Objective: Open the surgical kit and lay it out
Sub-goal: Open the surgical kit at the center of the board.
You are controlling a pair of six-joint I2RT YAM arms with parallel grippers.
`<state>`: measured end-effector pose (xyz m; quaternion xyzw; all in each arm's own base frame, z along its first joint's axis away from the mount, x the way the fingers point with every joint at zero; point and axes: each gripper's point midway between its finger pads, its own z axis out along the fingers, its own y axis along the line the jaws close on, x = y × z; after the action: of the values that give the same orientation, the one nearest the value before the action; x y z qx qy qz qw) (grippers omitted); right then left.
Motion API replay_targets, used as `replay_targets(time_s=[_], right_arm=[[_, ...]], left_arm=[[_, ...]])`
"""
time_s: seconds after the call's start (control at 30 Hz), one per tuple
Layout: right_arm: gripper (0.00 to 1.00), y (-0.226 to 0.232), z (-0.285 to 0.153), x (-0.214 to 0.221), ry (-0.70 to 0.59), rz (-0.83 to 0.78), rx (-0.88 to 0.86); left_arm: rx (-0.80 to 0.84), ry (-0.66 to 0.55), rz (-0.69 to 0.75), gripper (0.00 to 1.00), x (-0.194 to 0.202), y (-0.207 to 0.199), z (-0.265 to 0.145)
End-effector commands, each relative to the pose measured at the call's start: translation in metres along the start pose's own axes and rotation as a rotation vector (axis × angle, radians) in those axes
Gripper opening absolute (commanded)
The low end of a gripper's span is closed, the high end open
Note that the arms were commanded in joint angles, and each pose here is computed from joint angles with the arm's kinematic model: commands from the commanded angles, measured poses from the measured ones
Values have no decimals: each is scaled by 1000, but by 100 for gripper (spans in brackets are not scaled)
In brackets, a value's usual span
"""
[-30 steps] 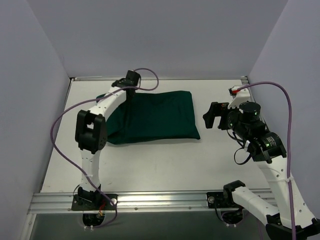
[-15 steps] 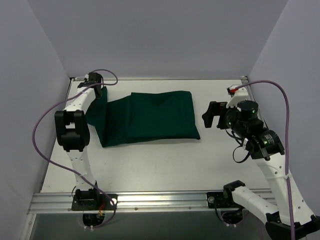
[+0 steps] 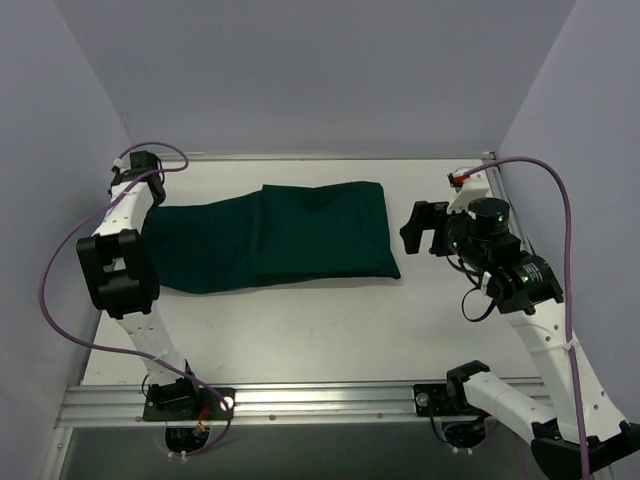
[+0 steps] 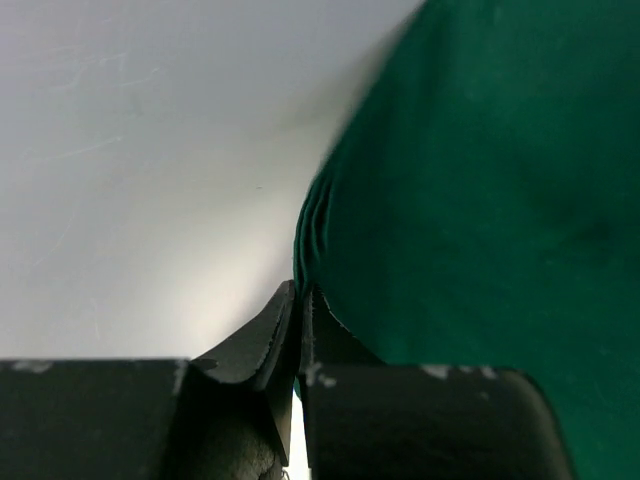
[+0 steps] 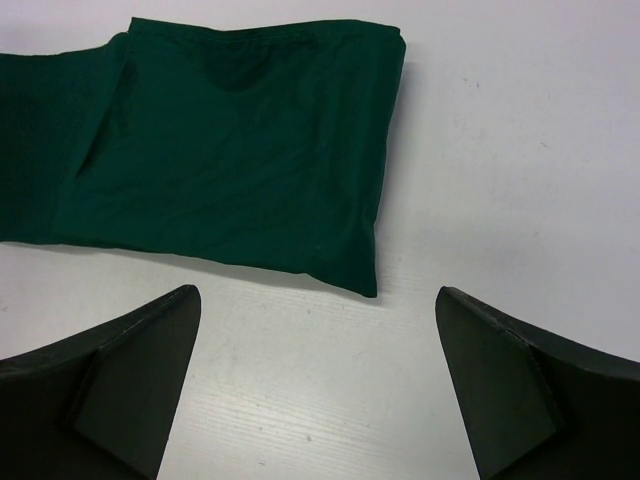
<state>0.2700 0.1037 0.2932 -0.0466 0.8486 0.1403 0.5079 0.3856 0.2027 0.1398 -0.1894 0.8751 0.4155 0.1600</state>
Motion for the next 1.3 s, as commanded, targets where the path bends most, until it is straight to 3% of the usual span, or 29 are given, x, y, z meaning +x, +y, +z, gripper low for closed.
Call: replay_targets(time_s=[0.0, 0.17, 0.2, 0.23, 0.33, 0.57, 0.67, 0.9, 1.07, 1.27], right_arm=[[100, 7, 4, -8, -27, -15, -27], [100, 11, 9, -4, -12, -22, -34], [100, 14, 10, -3, -10, -27, -40], [100, 16, 10, -3, -9, -29, -45], [100, 28, 16, 2, 6, -48, -61], [100, 64, 37, 12, 29, -107, -103], [100, 85, 49, 18, 38, -142, -131], [94, 147, 77, 45, 75, -303, -172], [87, 193, 102, 72, 107, -438, -192], [77, 239, 133, 108, 129, -622, -195]], left_arm=[[-20, -31, -92, 10, -7, 24, -11], [-36, -44, -130, 13, -11, 41, -15], [-34, -48, -137, 18, -11, 42, -16], [-32, -49, -140, 37, -11, 43, -17], [-1, -65, -181, 60, -13, 49, -28], [241, -98, -302, 91, -12, 46, -74], [419, -129, -364, 97, -7, 41, -106], [761, -149, -493, 97, 34, 25, -172], [838, -152, -525, 95, 75, 26, -192], [789, -202, -565, 94, 112, 24, -177]])
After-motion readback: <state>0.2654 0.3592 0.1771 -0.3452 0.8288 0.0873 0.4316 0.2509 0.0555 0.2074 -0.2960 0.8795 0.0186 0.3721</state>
